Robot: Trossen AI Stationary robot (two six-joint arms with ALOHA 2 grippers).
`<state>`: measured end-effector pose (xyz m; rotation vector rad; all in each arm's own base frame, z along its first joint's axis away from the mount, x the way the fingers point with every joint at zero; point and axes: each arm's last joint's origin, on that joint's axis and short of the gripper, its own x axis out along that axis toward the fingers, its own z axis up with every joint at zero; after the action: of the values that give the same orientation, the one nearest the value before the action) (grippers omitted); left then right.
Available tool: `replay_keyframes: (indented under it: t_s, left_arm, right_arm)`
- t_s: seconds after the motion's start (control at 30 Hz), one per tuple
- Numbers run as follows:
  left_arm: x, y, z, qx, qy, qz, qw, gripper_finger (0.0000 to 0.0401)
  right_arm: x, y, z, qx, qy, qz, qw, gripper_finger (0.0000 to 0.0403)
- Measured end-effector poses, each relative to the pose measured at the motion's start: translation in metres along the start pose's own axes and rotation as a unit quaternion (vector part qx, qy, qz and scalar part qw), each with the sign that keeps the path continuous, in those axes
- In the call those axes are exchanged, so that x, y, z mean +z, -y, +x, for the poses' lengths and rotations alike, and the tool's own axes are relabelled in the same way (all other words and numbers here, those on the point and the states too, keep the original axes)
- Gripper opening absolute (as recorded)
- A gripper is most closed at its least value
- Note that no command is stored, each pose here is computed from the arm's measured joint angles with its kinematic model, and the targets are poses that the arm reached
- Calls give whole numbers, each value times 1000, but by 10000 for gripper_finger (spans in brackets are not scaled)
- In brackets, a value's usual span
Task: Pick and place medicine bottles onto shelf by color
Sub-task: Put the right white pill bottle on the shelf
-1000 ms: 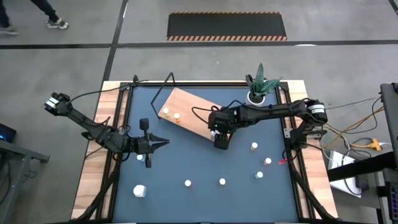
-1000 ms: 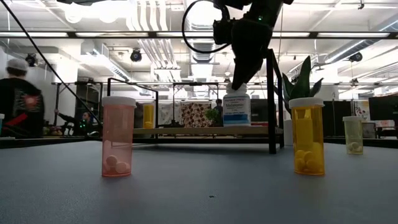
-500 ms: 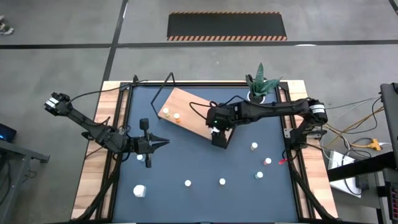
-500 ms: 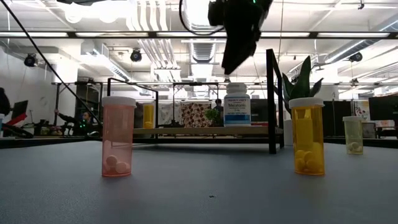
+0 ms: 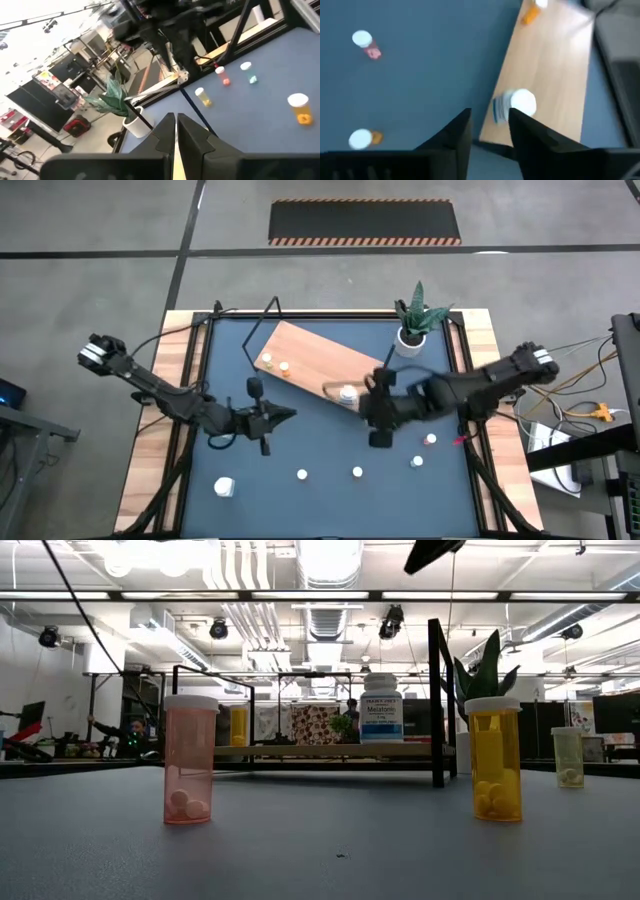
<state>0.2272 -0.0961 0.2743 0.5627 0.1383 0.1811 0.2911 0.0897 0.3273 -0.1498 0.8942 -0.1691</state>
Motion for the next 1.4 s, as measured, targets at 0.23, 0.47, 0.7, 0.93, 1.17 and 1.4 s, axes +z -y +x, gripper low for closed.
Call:
replay_keyframes:
  t_s: [0.23, 0.47, 0.7, 0.93, 1.17, 1.4]
  left_arm:
    - [9, 9, 37, -64, 13, 2, 998, 0]
    - [6, 16, 55, -72, -19, -61, 995, 0]
    - [-4, 10, 72, -86, -87, -134, 983, 0]
    - [0, -24, 94, -109, -211, -138, 961, 0]
    - [-24, -38, 126, -167, -230, -151, 947, 0]
    - [-53, -16, 162, -160, -220, -160, 949, 0]
  right_arm:
    - [-41, -41, 23, 25, 182, -63, 981, 49]
    - [-85, -37, 57, 14, 273, -79, 959, 12]
    - [-108, -23, 53, 8, 283, -76, 956, 9]
    - [-120, -7, 28, 14, 285, -63, 956, 9]
    - [-133, 4, 15, 15, 300, -56, 952, 9]
    - [-141, 9, 10, 16, 303, -54, 951, 9]
